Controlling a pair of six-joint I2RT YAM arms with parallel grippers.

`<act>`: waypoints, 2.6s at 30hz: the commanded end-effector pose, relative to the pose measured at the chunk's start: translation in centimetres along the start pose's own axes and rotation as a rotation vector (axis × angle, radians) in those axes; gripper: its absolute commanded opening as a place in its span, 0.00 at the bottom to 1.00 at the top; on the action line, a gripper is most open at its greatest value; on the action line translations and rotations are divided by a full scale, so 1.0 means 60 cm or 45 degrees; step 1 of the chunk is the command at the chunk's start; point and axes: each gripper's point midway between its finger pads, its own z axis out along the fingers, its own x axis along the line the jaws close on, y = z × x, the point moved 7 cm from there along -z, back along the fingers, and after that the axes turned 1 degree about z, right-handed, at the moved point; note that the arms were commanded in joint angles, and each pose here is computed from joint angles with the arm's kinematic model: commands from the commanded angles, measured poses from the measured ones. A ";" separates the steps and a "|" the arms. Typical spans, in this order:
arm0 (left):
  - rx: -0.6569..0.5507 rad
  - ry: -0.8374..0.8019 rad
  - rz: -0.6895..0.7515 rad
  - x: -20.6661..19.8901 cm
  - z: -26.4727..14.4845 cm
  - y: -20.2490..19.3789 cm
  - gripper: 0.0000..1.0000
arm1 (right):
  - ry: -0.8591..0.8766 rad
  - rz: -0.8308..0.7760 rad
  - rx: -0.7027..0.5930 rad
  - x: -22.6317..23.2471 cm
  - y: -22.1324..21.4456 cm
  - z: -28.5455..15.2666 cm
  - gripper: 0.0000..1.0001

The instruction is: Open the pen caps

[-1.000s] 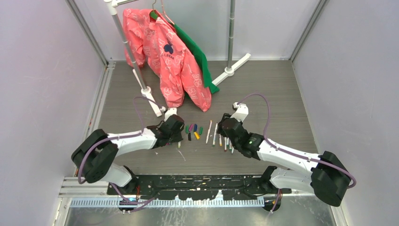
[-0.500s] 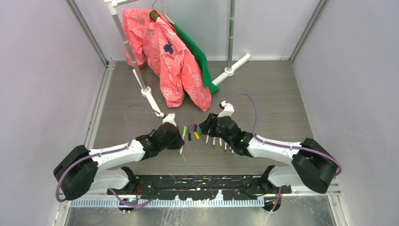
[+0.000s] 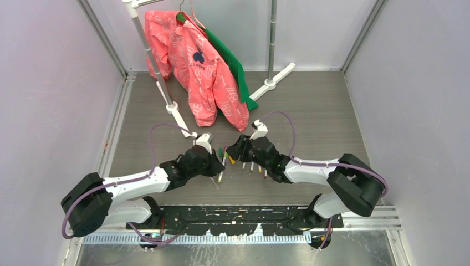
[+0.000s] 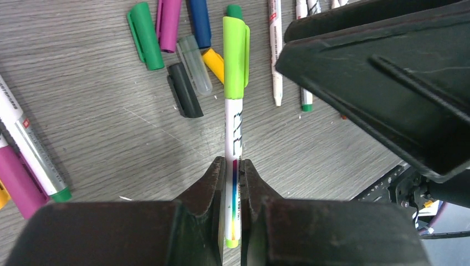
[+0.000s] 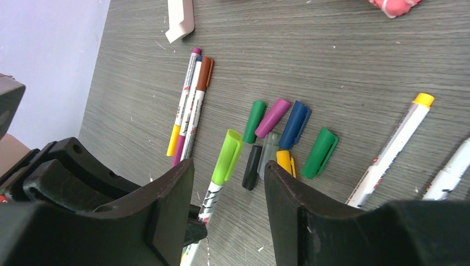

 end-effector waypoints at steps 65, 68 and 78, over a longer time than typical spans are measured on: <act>0.026 -0.211 -0.036 -0.041 0.019 -0.018 0.00 | 0.261 0.054 -0.076 0.020 0.042 0.007 0.01; 0.014 -0.223 -0.035 -0.037 0.011 -0.020 0.00 | 0.307 0.017 -0.109 0.019 0.068 0.003 0.01; 0.070 -0.336 -0.020 -0.045 0.001 -0.033 0.00 | 0.436 0.011 -0.200 0.005 0.128 -0.009 0.01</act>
